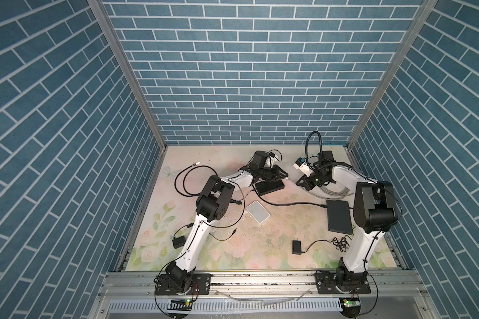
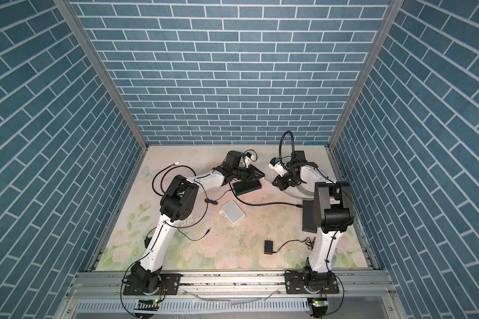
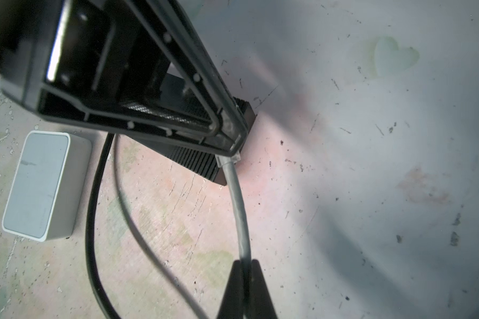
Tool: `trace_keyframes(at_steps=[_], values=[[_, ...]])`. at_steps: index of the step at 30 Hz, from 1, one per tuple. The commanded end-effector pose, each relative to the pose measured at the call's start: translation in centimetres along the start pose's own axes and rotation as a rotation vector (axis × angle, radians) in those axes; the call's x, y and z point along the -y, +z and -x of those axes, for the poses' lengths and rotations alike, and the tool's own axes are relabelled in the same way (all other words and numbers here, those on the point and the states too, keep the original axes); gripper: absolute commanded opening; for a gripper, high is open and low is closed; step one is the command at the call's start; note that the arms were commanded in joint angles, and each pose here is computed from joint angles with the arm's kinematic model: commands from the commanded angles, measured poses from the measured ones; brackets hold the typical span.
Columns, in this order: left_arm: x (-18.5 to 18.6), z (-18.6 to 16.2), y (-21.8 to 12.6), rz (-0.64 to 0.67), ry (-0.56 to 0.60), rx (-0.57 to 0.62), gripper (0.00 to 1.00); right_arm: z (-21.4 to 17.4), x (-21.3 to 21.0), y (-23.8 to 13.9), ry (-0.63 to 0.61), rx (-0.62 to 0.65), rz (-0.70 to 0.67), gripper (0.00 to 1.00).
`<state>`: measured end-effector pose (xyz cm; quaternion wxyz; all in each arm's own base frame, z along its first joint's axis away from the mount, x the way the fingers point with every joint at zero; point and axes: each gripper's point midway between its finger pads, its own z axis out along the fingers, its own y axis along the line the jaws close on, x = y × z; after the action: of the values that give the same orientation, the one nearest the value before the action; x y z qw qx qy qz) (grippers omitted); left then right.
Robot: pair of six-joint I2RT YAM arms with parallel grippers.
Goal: Insert the plug into the switch port
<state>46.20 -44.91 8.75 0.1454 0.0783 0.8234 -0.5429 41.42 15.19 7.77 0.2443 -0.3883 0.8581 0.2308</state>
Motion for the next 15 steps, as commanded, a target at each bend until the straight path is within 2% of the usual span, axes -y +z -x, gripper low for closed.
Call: trace_keyframes(at_steps=[1,4,6,11,15], values=[[2.1,0.1,-0.5,-0.039,0.034,-0.004,0.17,0.3,-0.7,0.0,0.003,-0.001,0.024,0.02],[2.2,0.1,-0.5,-0.042,0.041,-0.005,0.08,0.2,-0.7,0.0,0.005,-0.003,0.023,0.02],[2.4,0.0,-0.6,-0.040,0.061,-0.008,0.04,0.3,-0.6,0.0,0.011,-0.006,0.019,0.09],[3.4,-1.1,-0.9,-0.047,0.203,-0.076,0.03,0.6,-1.6,-0.3,0.014,0.018,0.060,0.33],[4.9,-1.9,-1.2,-0.089,0.314,-0.108,0.03,1.3,-2.8,-0.7,0.010,0.063,0.119,0.38]])
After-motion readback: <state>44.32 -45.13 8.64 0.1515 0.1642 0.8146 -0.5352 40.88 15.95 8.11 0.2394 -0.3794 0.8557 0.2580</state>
